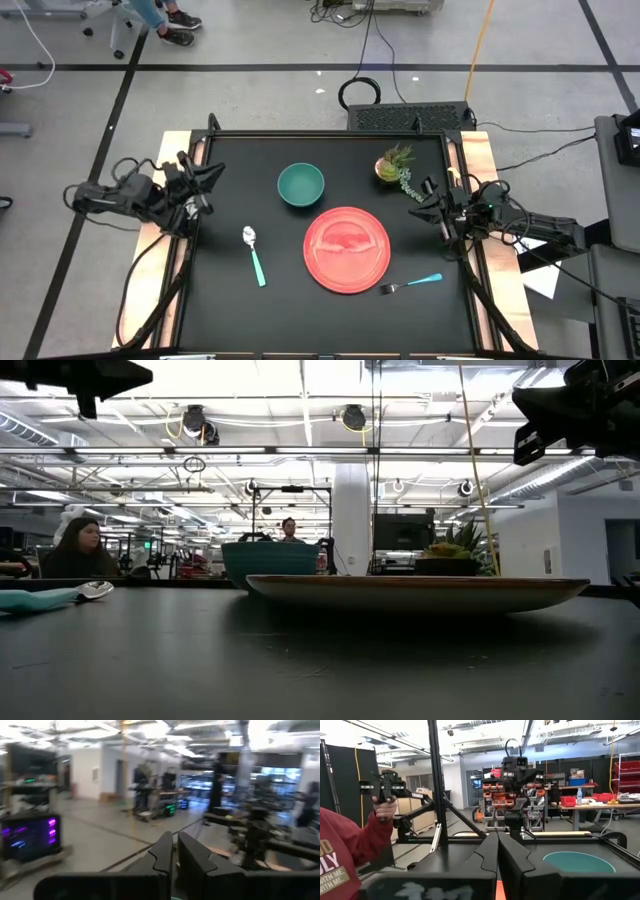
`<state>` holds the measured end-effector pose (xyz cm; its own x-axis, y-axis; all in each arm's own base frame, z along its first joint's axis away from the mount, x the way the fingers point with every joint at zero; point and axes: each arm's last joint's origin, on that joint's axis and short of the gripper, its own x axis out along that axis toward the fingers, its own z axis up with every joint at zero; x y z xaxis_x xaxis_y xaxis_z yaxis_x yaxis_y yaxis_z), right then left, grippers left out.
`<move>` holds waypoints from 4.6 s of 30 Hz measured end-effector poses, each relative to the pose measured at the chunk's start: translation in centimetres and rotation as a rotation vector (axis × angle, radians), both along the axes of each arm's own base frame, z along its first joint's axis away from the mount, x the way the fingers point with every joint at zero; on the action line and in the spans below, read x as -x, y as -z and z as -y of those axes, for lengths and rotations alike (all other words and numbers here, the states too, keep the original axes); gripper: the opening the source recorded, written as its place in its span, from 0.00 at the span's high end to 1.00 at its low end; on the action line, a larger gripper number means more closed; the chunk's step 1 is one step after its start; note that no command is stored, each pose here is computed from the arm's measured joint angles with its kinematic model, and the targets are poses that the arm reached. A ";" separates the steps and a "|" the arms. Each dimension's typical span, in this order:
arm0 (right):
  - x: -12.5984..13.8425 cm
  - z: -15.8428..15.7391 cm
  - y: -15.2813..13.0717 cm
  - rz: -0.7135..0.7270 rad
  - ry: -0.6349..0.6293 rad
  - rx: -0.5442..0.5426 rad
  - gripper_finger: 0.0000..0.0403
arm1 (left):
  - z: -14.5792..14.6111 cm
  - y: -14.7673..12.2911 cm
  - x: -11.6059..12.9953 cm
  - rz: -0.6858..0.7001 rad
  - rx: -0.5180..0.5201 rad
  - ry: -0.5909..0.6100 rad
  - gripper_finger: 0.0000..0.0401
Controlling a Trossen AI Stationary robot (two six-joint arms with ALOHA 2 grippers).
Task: Set table place
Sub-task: Put the green bowl on the orange plate
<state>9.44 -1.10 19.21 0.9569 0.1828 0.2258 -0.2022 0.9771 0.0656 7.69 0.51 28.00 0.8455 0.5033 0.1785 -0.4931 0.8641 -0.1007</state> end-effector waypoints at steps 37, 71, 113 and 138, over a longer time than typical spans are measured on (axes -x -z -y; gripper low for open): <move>-0.1 0.0 0.2 -0.026 0.000 -0.007 1.00 | -11.7 -1.4 -12.7 -0.760 0.436 -0.023 0.92; -0.1 0.0 0.3 -0.028 0.001 -0.006 1.00 | -15.3 -2.9 -18.8 -0.947 0.436 0.179 0.92; -0.1 0.0 0.4 -0.041 0.001 -0.009 1.00 | -14.7 1.2 -24.6 -1.451 0.462 0.296 0.99; -0.1 0.0 0.4 -0.042 0.001 -0.011 1.00 | -14.7 1.2 -24.7 -1.451 0.449 0.299 0.78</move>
